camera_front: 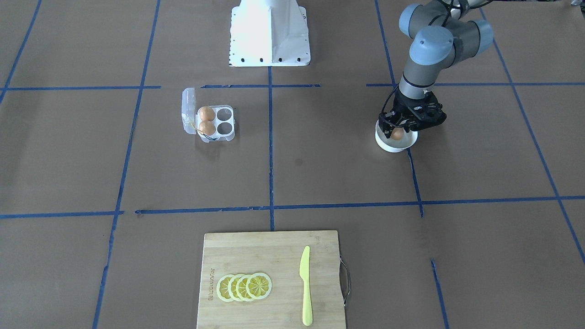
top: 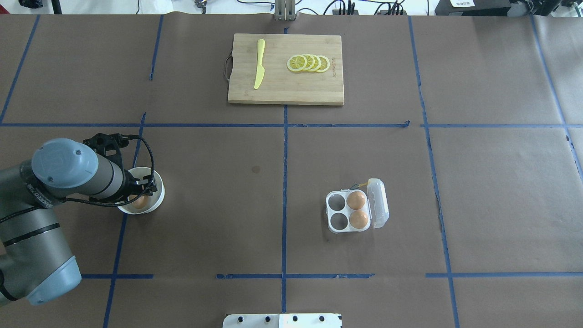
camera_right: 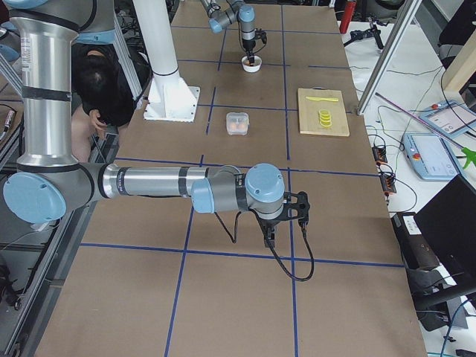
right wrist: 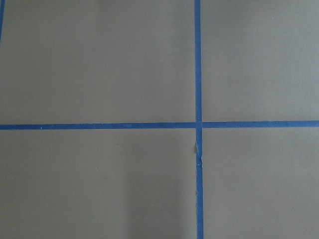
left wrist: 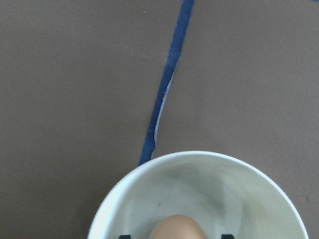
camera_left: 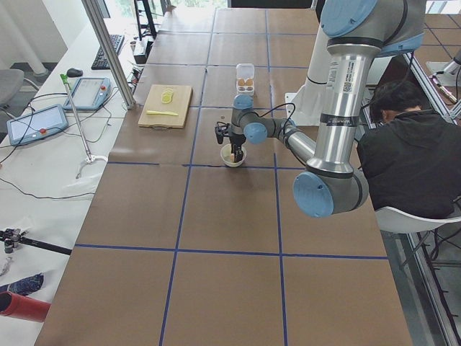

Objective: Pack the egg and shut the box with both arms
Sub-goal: 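Lower the left gripper into the bowl and grasp the brown egg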

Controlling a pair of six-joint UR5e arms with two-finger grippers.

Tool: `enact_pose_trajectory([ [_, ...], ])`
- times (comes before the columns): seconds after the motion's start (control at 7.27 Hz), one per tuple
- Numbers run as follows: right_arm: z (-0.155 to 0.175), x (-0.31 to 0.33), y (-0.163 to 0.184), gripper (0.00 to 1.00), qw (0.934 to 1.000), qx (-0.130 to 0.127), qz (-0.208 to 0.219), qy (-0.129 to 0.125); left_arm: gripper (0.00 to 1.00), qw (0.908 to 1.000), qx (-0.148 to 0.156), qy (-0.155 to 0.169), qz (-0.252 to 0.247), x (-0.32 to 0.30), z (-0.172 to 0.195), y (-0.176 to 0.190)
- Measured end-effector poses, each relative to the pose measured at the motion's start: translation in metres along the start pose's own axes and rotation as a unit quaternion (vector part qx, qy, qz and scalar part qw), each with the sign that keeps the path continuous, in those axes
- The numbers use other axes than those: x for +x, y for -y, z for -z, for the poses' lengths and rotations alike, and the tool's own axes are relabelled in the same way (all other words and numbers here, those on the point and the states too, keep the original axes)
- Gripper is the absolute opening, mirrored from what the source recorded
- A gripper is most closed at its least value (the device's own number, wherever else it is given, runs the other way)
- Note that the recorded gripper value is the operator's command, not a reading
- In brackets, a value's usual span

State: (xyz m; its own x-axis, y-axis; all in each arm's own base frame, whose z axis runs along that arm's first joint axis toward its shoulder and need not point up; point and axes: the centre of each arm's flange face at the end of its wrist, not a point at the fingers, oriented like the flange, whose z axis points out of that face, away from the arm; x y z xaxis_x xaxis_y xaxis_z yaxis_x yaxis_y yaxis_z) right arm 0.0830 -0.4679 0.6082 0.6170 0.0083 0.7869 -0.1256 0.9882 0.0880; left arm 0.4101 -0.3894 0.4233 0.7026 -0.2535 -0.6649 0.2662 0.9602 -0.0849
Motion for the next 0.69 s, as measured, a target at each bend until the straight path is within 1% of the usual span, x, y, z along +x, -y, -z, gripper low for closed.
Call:
enact_pose_trajectory([
  [0.41, -0.0001, 0.0002, -0.0001, 1.0, 1.0, 0.0, 0.0, 0.0, 0.6, 1.0, -0.002, 0.003, -0.001, -0.0002, -0.0038, -0.0015],
  [0.55, -0.0003, 0.0004, -0.0002, 1.0, 1.0, 0.0, 0.0, 0.0, 0.49, 1.0, -0.003, 0.004, -0.001, -0.0001, -0.0055, -0.002],
  [0.69, -0.0004, 0.0006, -0.0002, 1.0, 1.0, 0.0, -0.001, 0.0, 0.29, 1.0, -0.003, 0.004, -0.001, 0.0001, -0.0059, -0.0022],
])
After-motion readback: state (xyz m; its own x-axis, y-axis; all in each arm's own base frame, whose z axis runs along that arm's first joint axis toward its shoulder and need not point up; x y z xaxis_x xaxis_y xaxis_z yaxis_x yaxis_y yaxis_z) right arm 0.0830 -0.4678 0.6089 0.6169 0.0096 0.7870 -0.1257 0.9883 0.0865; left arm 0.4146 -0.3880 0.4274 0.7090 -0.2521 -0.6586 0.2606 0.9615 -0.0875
